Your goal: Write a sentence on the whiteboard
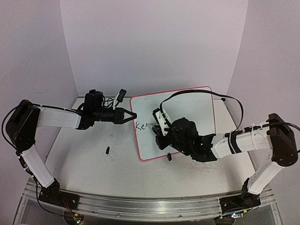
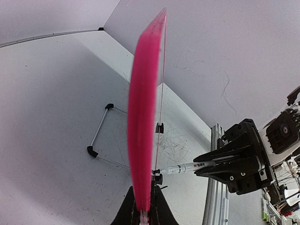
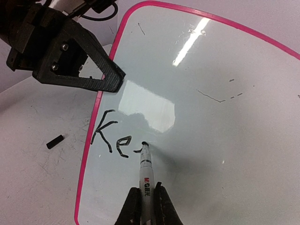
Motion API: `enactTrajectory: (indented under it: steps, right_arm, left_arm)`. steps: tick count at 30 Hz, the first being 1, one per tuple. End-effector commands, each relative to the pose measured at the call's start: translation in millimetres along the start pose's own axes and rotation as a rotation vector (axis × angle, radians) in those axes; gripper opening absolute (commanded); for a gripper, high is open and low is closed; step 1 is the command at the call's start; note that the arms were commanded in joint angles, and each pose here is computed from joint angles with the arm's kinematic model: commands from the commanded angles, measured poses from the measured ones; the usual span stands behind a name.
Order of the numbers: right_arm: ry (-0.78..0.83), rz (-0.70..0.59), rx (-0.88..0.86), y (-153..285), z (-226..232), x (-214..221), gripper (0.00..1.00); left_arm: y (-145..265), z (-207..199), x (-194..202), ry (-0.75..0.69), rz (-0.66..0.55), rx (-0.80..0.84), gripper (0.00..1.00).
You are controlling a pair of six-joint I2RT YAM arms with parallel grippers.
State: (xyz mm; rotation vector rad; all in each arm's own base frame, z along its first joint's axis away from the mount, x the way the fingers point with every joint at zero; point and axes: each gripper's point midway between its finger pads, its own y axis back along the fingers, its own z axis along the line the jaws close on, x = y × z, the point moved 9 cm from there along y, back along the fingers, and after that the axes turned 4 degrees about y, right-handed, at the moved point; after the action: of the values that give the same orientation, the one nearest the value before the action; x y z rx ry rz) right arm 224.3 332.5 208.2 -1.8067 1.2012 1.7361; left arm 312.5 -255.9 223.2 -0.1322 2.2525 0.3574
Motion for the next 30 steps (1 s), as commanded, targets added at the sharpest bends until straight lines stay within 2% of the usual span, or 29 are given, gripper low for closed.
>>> enactTrajectory:
  steps: [1,30]
  right_arm:
    - [-0.014,-0.032,-0.004,-4,-1,-10,0.00]
    - [-0.013,0.044,-0.023,3,-1,12,0.00]
  left_arm:
    - [6,-14,-15,-0.084,-0.050,0.034,0.08]
    - [6,-14,-14,-0.084,-0.050,0.034,0.08]
